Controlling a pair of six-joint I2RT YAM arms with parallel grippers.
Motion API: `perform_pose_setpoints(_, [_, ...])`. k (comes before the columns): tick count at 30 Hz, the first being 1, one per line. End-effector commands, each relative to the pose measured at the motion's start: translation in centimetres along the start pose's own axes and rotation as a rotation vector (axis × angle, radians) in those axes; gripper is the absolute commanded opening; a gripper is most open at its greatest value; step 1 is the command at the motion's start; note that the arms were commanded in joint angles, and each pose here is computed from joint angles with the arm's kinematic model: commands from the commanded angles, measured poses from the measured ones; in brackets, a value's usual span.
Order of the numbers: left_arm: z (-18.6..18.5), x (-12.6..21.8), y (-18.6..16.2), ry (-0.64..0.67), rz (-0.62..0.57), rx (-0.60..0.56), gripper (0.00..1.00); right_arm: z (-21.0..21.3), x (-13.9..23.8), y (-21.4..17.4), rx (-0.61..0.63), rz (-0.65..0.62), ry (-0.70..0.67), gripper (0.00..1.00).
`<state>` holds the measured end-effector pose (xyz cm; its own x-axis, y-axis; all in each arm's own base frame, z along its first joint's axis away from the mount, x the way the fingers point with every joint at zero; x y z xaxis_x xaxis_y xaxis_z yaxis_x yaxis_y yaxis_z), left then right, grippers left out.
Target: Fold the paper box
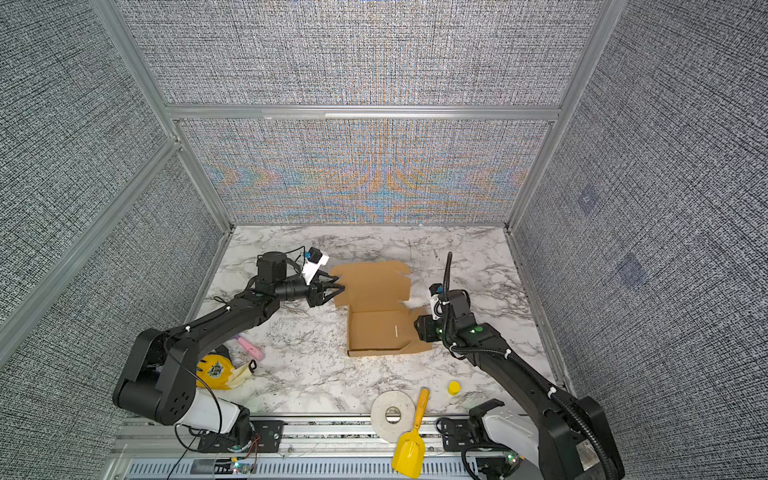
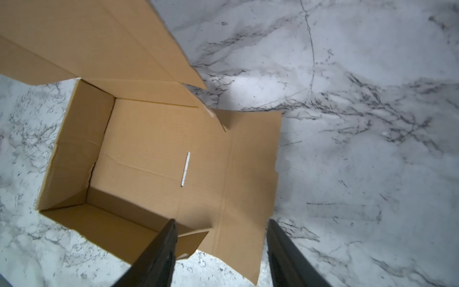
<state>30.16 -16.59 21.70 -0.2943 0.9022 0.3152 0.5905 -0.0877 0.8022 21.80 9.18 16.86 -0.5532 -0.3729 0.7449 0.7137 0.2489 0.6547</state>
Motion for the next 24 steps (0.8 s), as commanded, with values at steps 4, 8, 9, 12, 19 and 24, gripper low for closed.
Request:
perform_pose_setpoints(4, [-0.1,-0.1,0.0,-0.041,-0.004,-0.017,0.51,-2.4,-0.9,-0.9,-0.235,-0.061,0.047,0.57])
perform_pose_setpoints(8, [-0.2,-0.1,0.0,-0.043,0.005,-0.028,0.42,-2.9,-1.4,-2.4,-0.336,-0.033,0.085,0.55])
perform_pose_setpoints(9, [-0.2,-0.1,-0.1,-0.042,0.007,-0.032,0.38,-2.9,-1.6,-2.7,-0.347,-0.037,0.09,0.55])
perform_pose_setpoints(12, [0.1,-0.3,-0.3,-0.038,0.007,-0.018,0.3,-2.8,-2.5,-3.6,-0.393,-0.049,0.126,0.53])
perform_pose_setpoints(19, [0.3,-0.4,-0.6,-0.034,0.004,-0.006,0.16,-2.5,-3.7,-3.4,-0.412,-0.077,0.233,0.38])
perform_pose_setpoints(24, [0.2,-0.5,-0.6,-0.042,0.002,-0.004,0.01,-2.1,-3.0,-1.9,-0.359,-0.148,0.306,0.1])
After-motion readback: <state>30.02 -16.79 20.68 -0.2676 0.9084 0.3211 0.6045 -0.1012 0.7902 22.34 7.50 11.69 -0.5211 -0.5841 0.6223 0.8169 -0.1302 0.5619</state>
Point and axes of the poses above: each gripper's point midway between its finger pads, its own x axis back along the fingers, its own z axis along the line the jaws close on, y = z × x, the point moved 10 cm from there along x, back along the fingers, and after that the axes turned 15 degrees about x, right-handed, at the moved point
